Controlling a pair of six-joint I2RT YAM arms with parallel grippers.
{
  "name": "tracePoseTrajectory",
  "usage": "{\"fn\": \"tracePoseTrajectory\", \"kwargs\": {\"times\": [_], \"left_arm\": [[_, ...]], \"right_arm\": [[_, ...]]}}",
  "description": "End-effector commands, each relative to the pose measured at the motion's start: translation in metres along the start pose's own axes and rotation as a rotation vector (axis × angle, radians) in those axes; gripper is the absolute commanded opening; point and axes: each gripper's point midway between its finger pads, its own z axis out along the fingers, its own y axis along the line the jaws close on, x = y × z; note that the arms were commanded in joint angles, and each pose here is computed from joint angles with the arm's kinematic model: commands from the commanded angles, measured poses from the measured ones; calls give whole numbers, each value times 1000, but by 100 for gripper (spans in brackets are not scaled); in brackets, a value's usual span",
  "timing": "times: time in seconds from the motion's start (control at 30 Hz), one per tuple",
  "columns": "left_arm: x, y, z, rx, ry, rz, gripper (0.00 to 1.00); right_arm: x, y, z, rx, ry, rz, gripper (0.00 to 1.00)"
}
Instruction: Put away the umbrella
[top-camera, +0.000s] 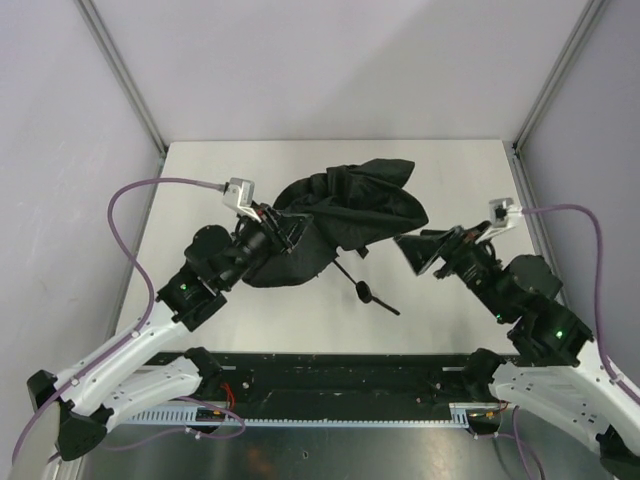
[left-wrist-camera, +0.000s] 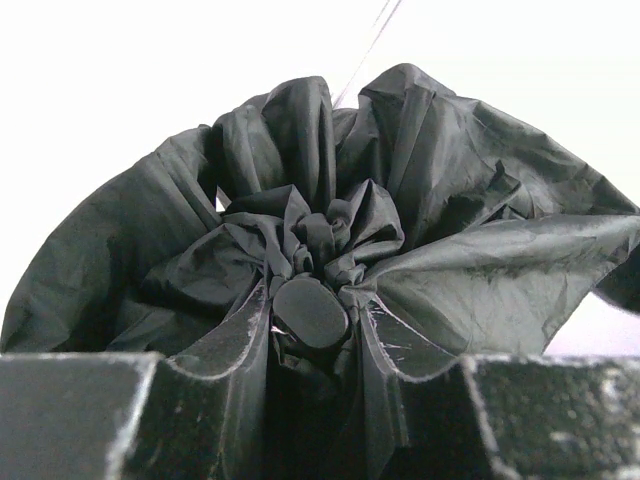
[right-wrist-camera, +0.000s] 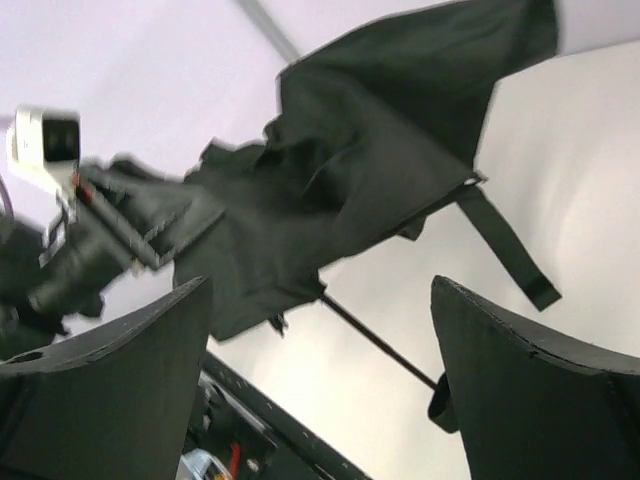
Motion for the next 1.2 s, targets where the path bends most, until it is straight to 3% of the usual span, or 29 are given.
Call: {"fn": "tracePoseTrajectory", "kwargs": {"times": [0.0, 0.07, 0.13, 0.2, 0.3, 0.37, 0.5, 0.6, 0.83, 1.03, 1.1, 1.17], "left_arm": [[-47, -30, -10, 143, -176, 60, 0], [-46, -31, -9, 149, -176, 72, 0], [-47, -33, -9, 160, -174, 72, 0], [-48, -35, -9, 167, -177, 61, 0], [-51, -36, -9, 166, -187, 33, 0], [-56, -35, -9, 151, -200, 9, 0], [-61, -30, -2, 113, -223, -24, 0], [-62, -30, 1, 112, -236, -59, 0], [-71, -51, -9, 228, -256, -156, 0], [-71, -59, -20, 314, -287, -134, 0], [-70, -54, -22, 311, -305, -131, 0], [-69, -51, -25, 323, -323, -129, 0]], "right_arm": [[-36, -1, 0, 76, -42, 216, 93], [-43, 4, 6, 38, -34, 248, 91], [-51, 13, 11, -30, -33, 245, 80], [-50, 17, 18, -71, -5, 243, 60], [-29, 20, 30, -118, 92, 236, 15], [-12, 40, 31, -232, 148, 215, 4], [24, 97, 25, -454, 190, 161, 0], [50, 128, 26, -517, 221, 151, 0], [106, 115, 66, -366, 265, 63, 0], [104, 131, 46, -534, 327, 23, 1], [94, 134, 35, -564, 333, 36, 9], [82, 137, 22, -599, 337, 63, 27]]}}
